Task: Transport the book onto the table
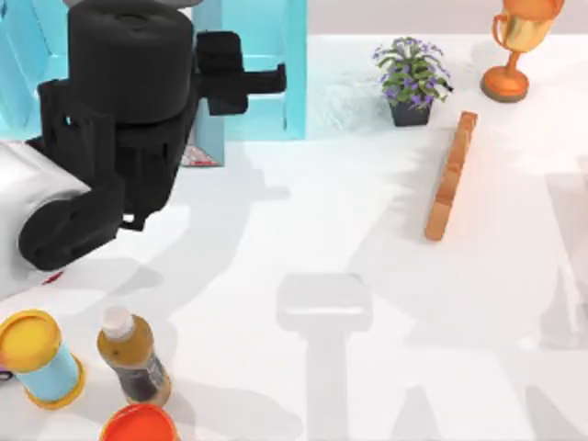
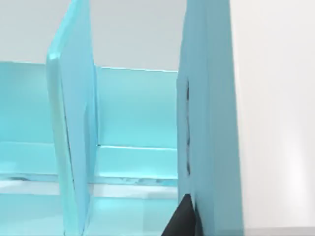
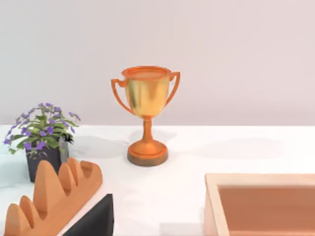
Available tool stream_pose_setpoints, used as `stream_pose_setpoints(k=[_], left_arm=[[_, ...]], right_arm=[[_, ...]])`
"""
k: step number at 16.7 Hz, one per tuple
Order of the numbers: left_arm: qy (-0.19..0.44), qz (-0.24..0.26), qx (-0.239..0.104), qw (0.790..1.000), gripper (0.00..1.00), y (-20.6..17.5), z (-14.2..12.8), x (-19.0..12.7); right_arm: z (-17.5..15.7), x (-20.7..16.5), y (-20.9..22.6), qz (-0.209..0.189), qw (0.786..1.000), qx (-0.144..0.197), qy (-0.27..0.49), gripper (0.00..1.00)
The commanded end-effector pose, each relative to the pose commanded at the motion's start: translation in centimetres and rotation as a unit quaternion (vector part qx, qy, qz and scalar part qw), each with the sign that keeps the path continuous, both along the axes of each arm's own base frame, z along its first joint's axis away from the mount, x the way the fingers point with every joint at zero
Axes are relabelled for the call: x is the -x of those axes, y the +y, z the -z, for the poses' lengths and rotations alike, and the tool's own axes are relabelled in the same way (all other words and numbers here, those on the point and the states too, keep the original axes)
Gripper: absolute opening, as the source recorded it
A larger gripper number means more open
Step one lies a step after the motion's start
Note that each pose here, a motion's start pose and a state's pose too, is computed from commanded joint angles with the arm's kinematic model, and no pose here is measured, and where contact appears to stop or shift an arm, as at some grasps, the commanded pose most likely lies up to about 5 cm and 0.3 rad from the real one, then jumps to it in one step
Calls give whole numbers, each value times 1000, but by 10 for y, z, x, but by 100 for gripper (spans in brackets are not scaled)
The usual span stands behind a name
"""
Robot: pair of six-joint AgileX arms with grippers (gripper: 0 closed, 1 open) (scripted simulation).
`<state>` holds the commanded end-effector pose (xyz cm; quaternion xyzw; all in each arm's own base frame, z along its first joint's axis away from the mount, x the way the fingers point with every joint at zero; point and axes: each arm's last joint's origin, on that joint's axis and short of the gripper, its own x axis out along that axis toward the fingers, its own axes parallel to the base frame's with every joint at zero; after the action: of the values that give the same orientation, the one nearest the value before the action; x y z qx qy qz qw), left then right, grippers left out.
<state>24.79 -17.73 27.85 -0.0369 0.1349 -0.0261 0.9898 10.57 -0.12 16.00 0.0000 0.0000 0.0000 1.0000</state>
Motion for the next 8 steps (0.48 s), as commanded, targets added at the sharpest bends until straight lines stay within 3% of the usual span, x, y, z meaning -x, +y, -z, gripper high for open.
stream_pose_setpoints(k=[4, 8], left_arm=[[52, -31, 86, 994, 0, -37, 21, 10], [90, -97, 208, 969, 0, -79, 46, 32]], right_arm=[[0, 0, 0, 0, 1000, 0, 0, 100], [0, 0, 0, 0, 1000, 0, 0, 100]])
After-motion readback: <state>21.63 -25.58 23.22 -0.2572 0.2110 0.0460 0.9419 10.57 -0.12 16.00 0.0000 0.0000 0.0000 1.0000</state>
